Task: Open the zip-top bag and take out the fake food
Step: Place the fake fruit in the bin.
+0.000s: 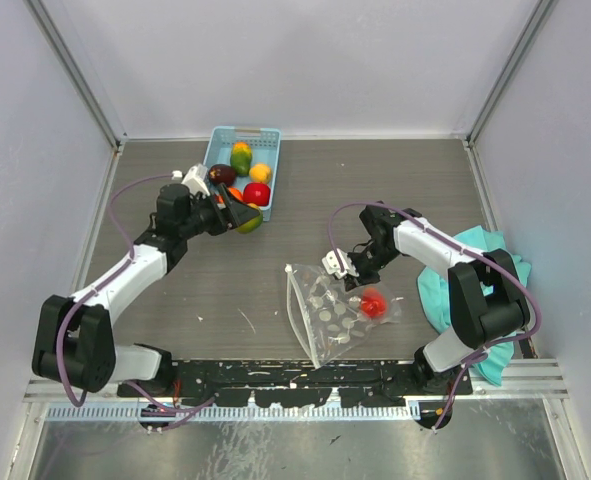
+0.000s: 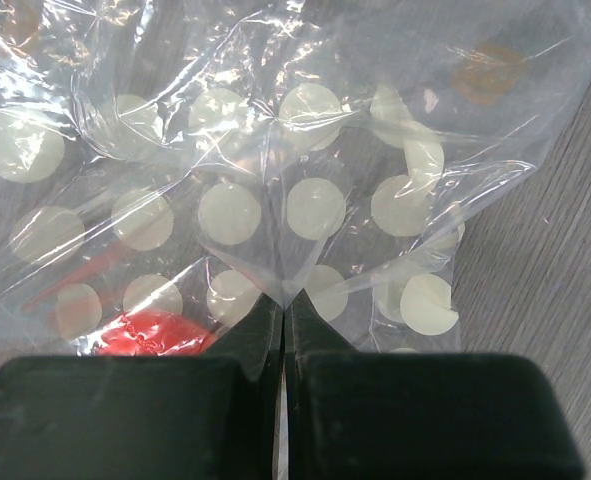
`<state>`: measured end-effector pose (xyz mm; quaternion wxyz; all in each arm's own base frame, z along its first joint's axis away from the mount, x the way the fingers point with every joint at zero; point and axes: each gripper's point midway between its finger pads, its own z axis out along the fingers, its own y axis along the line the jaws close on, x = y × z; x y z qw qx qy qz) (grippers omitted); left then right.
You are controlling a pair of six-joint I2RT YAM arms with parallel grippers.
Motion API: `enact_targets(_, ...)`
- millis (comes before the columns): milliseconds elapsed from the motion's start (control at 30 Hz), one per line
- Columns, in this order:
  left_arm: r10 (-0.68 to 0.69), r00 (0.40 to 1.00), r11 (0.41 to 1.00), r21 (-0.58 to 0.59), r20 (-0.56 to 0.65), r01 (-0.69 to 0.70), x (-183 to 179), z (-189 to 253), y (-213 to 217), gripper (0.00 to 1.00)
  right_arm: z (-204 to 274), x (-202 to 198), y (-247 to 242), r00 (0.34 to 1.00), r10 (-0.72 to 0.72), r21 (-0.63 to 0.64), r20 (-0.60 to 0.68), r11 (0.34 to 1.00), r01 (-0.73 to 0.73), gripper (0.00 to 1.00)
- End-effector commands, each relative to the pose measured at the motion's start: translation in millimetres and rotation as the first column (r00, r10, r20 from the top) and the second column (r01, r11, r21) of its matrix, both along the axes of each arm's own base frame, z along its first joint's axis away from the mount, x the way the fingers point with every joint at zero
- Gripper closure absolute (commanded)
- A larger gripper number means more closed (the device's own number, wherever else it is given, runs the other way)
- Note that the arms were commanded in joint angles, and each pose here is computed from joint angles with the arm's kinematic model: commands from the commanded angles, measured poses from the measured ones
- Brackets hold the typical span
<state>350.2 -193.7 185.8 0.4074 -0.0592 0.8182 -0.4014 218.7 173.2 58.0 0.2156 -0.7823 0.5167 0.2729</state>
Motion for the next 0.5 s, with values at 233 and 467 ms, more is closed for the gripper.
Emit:
enact_targets(233,0.013,0.998,0.999,-0.030,0.064,-0.011,32,23,0,0.76,18,-2,4,1.000,0.011,0.058,0.028,0.998,-0.012,0.98)
enact_targets(467,0.027,0.998,0.999,-0.029,0.056,-0.026,54,23,1,0.77,19,-1,4,0.999,0.011,0.064,0.030,0.998,-0.013,0.98)
